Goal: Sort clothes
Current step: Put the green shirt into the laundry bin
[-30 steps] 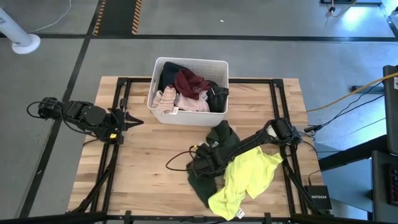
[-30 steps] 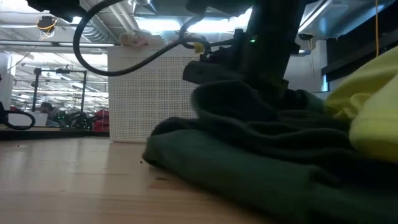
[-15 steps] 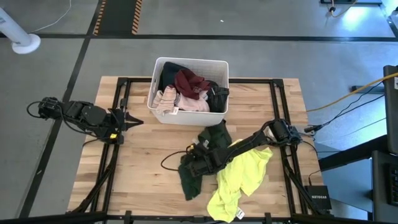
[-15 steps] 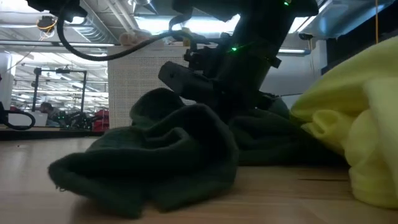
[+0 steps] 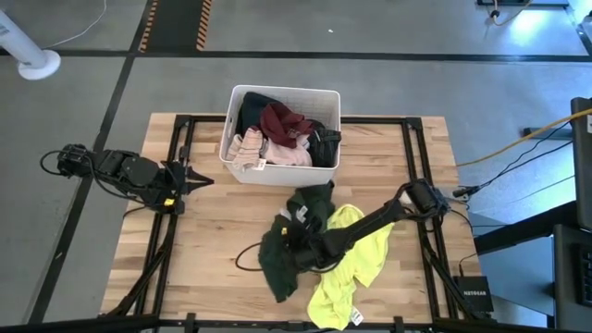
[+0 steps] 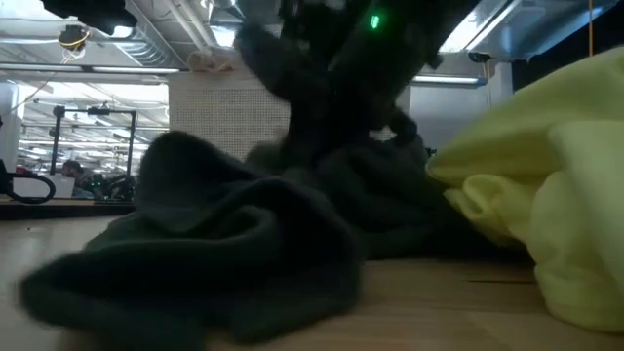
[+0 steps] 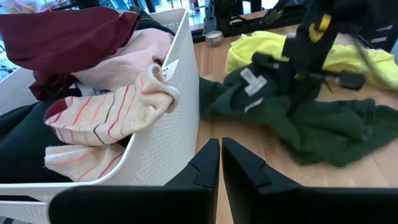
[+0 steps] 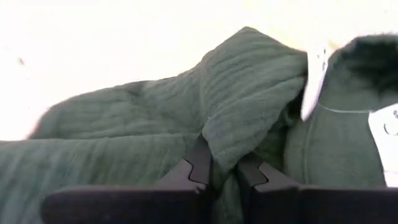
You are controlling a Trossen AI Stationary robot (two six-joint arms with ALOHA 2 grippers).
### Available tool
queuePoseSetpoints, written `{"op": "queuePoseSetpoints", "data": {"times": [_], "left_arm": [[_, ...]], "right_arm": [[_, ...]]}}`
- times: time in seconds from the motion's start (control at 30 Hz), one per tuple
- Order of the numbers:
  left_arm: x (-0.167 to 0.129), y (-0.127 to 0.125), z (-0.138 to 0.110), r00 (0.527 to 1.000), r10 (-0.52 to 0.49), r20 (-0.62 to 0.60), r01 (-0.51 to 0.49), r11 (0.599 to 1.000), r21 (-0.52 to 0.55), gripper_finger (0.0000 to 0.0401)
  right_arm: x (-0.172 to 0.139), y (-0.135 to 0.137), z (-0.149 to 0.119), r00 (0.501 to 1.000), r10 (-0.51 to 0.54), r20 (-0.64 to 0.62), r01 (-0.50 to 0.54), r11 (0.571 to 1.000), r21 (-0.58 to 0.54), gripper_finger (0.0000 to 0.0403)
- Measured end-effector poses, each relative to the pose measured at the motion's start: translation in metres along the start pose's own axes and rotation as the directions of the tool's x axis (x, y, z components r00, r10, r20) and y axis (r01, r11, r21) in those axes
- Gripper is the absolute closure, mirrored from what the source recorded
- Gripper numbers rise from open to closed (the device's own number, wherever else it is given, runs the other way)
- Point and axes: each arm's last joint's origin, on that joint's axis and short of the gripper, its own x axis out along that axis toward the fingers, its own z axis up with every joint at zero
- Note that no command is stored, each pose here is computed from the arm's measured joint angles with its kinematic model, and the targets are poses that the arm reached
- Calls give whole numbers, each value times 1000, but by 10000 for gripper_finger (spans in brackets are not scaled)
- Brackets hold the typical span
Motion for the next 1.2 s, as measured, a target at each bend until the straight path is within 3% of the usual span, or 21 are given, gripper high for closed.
{"op": "queuePoseSetpoints", "data": {"times": [0.17,0.4,0.7,1.0,1.2], "left_arm": [[0,0,0,1000,0,0,0,1000,3,388],[0,0,0,1000,0,0,0,1000,3,388],[0,0,0,1000,0,0,0,1000,4,388],[0,0,0,1000,0,0,0,1000,3,388],[0,0,0,1000,0,0,0,1000,3,388]], "right_arm": [[-23,2,11,994,-16,112,16,1000,-1,374],[-56,-3,49,960,-3,282,-21,996,84,374],[-103,-20,108,874,61,482,-108,992,70,374],[-136,-49,173,693,90,715,-187,981,59,374],[-150,-89,217,527,66,847,-249,965,80,372]]}}
